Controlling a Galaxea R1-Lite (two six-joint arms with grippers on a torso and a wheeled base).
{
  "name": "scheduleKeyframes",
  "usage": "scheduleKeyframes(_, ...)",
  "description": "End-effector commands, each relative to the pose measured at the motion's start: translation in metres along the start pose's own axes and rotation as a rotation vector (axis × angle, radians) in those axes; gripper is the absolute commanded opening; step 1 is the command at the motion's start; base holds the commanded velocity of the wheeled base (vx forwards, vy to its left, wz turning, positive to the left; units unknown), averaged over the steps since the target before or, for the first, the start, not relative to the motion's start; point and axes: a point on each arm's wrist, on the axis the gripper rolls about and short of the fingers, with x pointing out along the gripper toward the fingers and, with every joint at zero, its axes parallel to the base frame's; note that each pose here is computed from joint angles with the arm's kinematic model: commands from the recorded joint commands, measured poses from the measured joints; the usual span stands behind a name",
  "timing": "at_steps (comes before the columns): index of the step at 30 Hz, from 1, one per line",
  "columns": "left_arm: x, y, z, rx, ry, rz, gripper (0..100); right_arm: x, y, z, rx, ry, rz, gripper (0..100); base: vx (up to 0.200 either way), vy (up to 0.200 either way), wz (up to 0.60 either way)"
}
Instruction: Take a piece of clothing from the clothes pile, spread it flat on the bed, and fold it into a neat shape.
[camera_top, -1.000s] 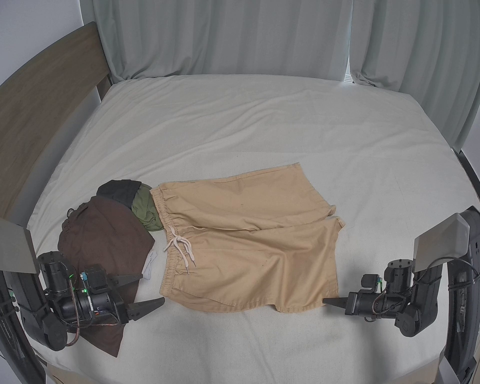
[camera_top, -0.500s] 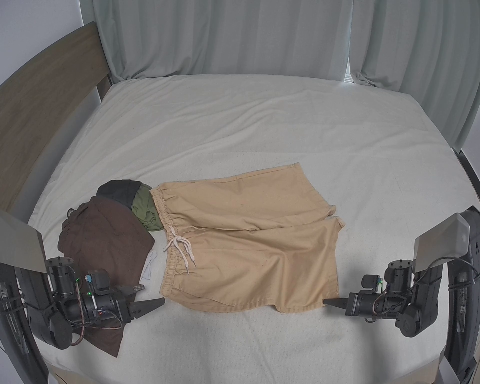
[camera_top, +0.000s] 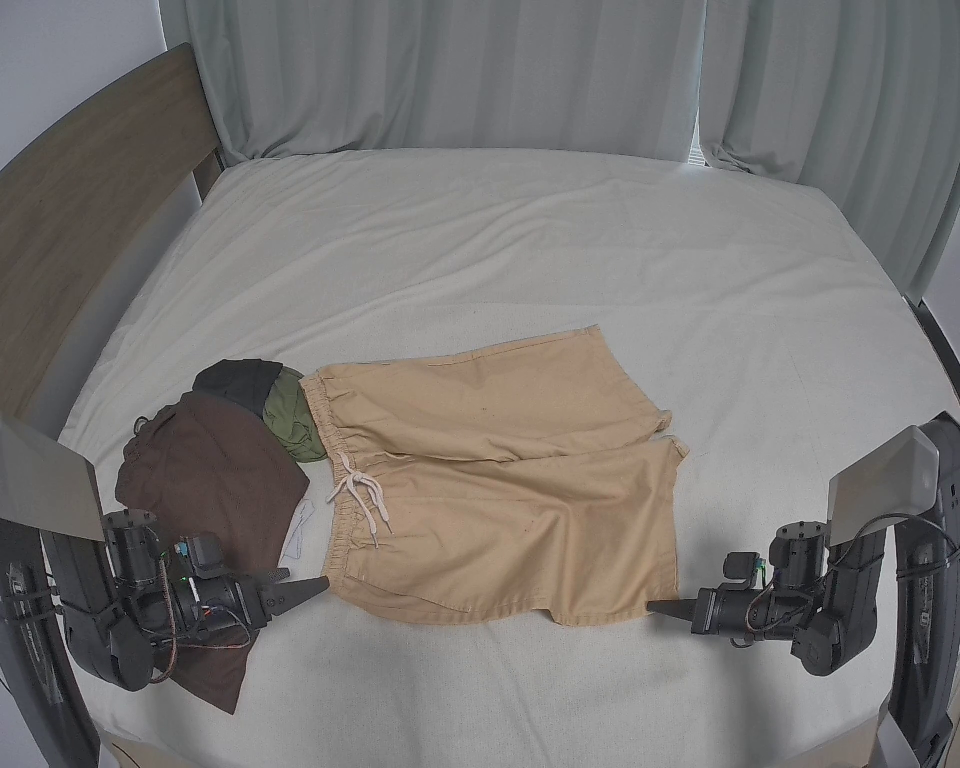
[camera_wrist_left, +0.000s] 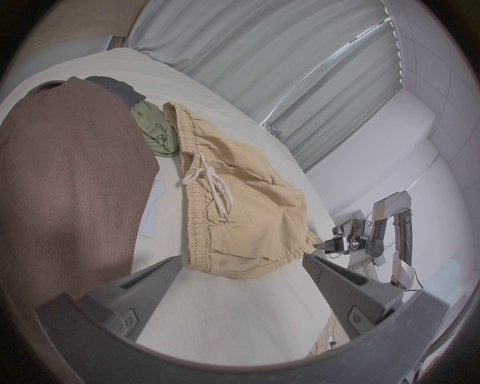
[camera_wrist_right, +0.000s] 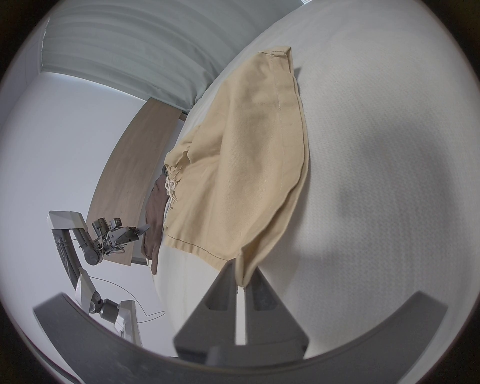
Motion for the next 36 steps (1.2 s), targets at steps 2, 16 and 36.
scheduleKeyframes(2, 0.005, 0.006, -0.004, -0.026, 0.013, 0.005, 100, 0.000, 0.000, 0.000, 0.000, 0.002, 0.000, 0, 0.000, 0.000, 0.00)
scheduleKeyframes(16, 0.020, 0.017, -0.003, -0.130, -0.017, 0.085, 100, -0.001, -0.002, 0.000, 0.005, -0.003, -0.005, 0, 0.000, 0.000, 0.00)
scheduleKeyframes(36, 0.041, 0.036, -0.017, -0.156, 0.019, 0.092, 100, -0.001, -0.003, 0.000, 0.004, -0.004, -0.006, 0, 0.000, 0.000, 0.00)
